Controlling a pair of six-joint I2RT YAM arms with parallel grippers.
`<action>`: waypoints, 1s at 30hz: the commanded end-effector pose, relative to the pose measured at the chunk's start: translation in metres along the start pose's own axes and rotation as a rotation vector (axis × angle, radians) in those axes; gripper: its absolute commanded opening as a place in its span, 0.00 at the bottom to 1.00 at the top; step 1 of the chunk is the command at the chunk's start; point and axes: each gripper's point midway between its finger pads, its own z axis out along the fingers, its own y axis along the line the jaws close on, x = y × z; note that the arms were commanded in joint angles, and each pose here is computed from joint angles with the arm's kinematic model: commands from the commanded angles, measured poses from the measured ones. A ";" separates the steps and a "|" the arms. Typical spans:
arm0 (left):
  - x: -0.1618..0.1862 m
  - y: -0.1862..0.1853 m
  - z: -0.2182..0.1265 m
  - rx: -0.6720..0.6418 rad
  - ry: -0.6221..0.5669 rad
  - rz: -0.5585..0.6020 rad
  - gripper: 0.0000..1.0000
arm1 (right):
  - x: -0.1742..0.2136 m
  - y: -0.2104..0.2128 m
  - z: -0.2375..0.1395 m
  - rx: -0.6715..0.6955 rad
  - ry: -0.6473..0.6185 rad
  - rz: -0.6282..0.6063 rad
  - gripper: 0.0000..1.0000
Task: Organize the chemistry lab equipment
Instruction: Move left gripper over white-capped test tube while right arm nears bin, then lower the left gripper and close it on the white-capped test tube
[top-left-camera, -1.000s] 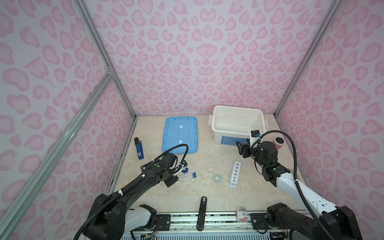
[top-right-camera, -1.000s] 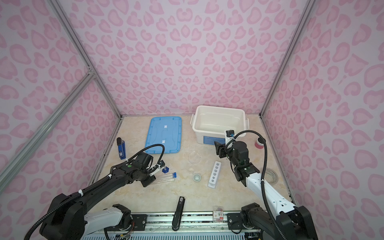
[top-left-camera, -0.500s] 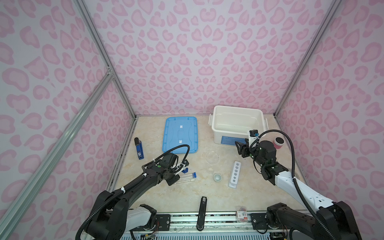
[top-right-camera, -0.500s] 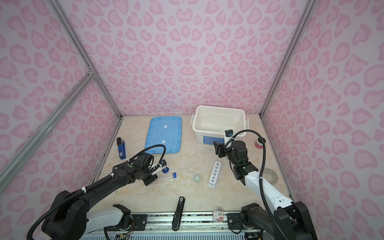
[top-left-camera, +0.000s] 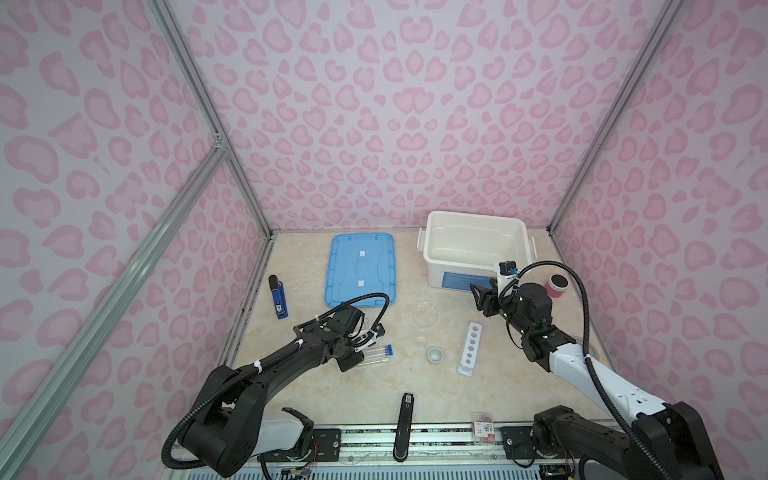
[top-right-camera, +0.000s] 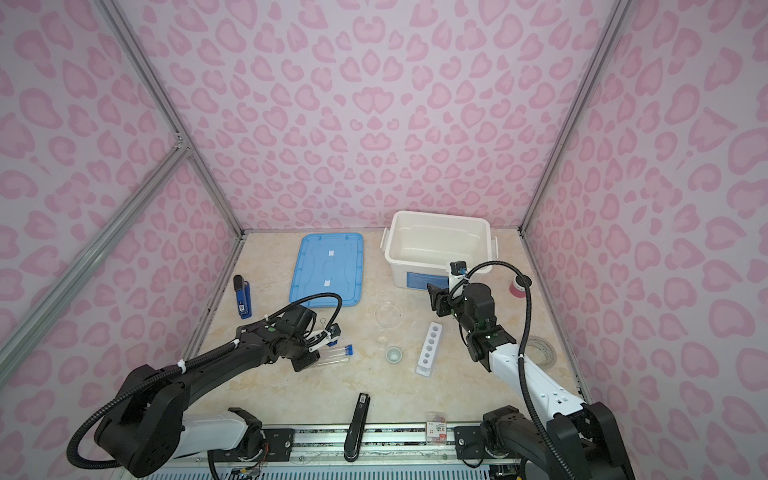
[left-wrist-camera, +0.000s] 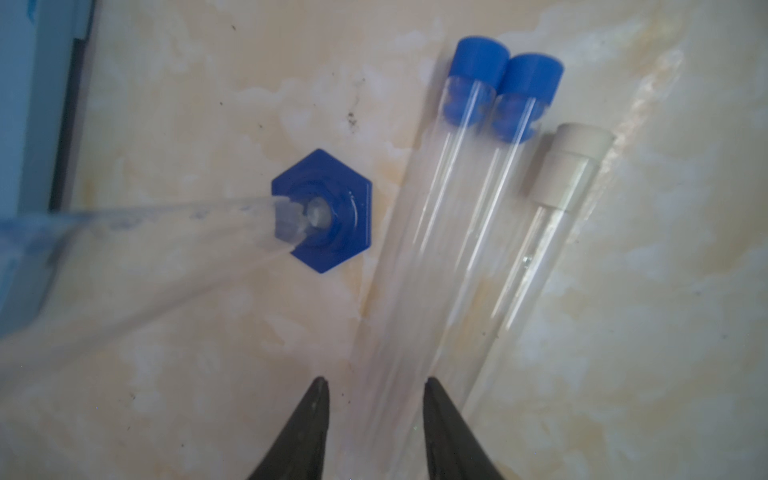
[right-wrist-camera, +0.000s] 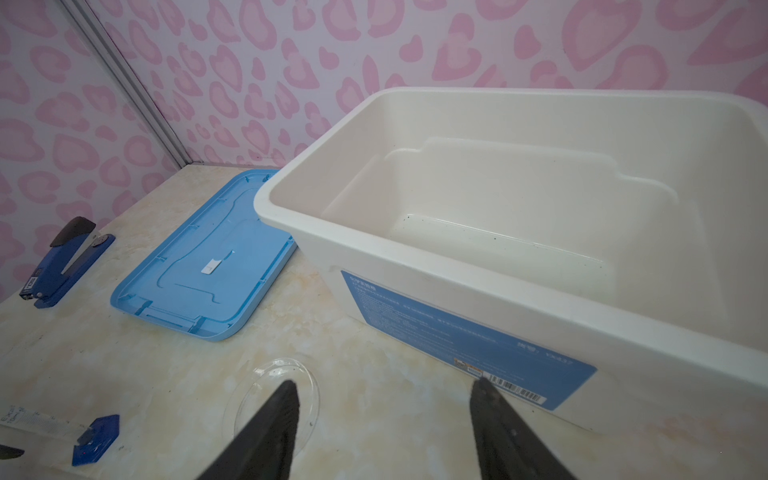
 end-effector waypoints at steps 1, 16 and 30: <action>-0.005 0.003 0.001 -0.012 -0.008 0.022 0.40 | -0.002 -0.001 0.000 0.006 -0.017 0.000 0.65; -0.008 -0.008 0.005 0.010 0.007 0.058 0.37 | 0.001 -0.004 -0.002 0.014 -0.018 0.003 0.65; -0.020 0.004 -0.026 -0.058 -0.057 0.052 0.37 | -0.005 0.000 -0.012 -0.004 -0.037 0.023 0.65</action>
